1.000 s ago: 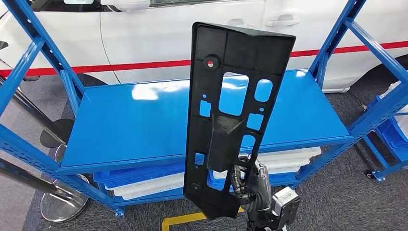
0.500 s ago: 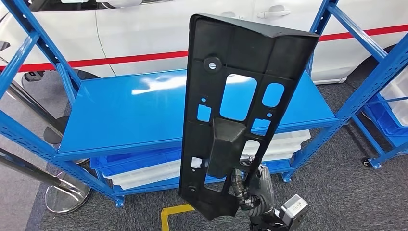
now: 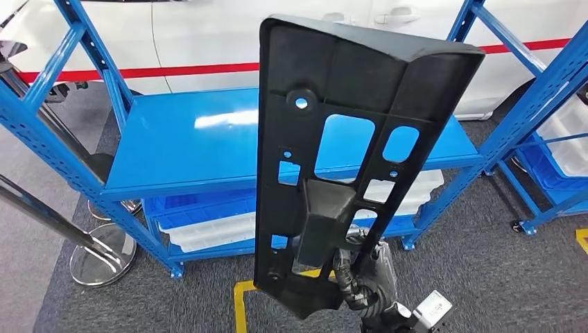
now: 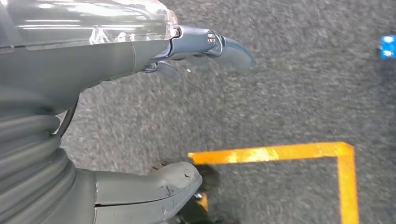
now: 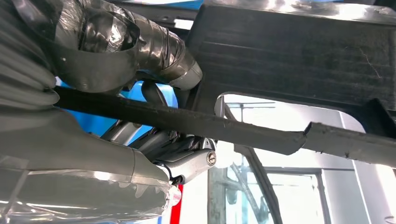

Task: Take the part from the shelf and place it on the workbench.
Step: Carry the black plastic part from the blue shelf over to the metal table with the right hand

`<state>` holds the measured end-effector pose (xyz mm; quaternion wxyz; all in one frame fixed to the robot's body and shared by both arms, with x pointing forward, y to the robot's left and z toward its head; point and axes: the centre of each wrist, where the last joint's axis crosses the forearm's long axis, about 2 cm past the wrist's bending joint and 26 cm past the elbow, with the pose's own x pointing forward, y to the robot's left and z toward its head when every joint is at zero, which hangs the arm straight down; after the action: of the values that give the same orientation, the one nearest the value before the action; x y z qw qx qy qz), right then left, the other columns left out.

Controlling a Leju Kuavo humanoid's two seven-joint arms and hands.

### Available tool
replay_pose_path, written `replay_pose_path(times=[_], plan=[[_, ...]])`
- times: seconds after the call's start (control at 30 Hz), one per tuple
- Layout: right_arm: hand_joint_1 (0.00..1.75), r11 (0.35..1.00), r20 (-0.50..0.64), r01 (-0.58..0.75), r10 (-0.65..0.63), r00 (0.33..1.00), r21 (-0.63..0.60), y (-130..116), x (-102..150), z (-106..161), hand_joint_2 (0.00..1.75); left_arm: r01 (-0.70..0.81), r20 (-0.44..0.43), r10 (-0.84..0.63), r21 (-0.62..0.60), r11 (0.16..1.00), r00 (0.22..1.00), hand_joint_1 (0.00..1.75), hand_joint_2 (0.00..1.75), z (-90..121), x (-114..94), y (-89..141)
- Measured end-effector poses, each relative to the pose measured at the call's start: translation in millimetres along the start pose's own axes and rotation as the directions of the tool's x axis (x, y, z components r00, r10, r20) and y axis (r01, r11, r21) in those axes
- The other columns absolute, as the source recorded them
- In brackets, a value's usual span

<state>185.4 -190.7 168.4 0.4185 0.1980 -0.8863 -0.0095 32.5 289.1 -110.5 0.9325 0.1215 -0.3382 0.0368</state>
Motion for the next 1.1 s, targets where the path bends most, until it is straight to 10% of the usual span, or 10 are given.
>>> replay_pose_path(times=[1.1], plan=[[1.75, 1.000, -0.048, -0.016, 0.015, 0.999, -0.020, -12, 13, 19, 1.75, 0.002, -0.012, -0.002, -0.003, 1.000, 1.000, 0.00, 1.75, 8, -6, 4]])
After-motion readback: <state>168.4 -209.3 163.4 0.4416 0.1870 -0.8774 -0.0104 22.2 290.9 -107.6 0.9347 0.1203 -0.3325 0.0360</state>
